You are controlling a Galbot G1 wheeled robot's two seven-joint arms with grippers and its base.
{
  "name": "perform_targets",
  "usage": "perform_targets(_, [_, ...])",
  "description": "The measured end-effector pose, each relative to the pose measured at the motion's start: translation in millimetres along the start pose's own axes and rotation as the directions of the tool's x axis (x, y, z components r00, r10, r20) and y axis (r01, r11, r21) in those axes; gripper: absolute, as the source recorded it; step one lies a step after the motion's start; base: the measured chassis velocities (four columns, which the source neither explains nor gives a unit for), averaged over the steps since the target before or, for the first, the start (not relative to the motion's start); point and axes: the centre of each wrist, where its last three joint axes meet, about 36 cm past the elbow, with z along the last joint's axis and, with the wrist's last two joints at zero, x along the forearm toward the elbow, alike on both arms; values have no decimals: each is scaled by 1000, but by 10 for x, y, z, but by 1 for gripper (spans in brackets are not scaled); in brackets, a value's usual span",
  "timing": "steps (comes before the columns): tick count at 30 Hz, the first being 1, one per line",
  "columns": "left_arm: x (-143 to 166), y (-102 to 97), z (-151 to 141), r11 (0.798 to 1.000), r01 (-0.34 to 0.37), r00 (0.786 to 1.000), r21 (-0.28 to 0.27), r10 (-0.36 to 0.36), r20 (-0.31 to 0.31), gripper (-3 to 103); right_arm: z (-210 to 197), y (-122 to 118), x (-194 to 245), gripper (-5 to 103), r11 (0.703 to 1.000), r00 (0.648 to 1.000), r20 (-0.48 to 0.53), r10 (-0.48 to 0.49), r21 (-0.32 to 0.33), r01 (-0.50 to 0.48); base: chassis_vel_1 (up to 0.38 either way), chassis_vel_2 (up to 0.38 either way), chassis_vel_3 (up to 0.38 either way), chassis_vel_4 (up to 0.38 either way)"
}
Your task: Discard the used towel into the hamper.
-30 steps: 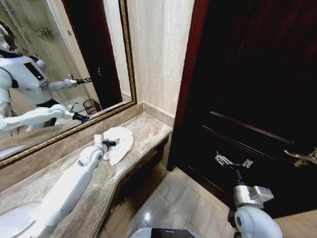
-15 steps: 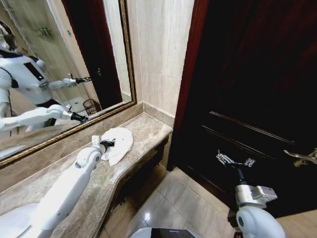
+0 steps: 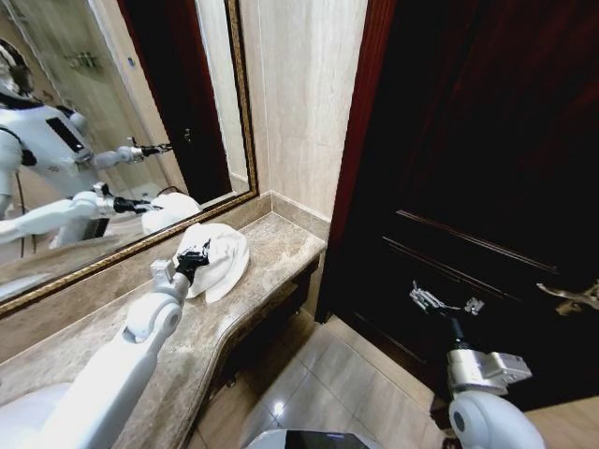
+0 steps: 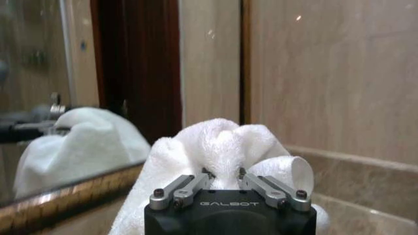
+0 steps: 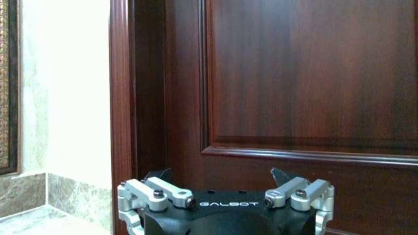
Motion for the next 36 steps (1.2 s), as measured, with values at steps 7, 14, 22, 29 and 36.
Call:
perform_targets(7, [426, -3, -195, 998, 2, 994, -56, 4, 112, 11, -56, -12, 32, 100, 1000, 1000, 12, -11, -9, 11, 0, 0, 0, 0])
perform_targets(14, [898, -101, -61, 997, -2, 992, -75, 11, 124, 11, -80, -17, 46, 100, 999, 999, -1, -38, -19, 38, 0, 0, 0, 0])
perform_targets(22, [1117, -267, -51, 998, 2, 993, -59, 5, 119, 11, -122, -25, 28, 100, 997, 998, 7, -65, -29, 65, 0, 0, 0, 0])
perform_targets(29, [1178, -337, -73, 998, -2, 992, -57, 9, 122, 11, -155, -68, 26, 100, 997, 998, 13, -67, -30, 67, 45, -46, -42, 41])
perform_targets(36, [1195, -394, -86, 998, -4, 992, -58, 12, 127, 11, -139, -76, 63, 100, 997, 998, 13, -67, -32, 67, 86, -87, -76, 79])
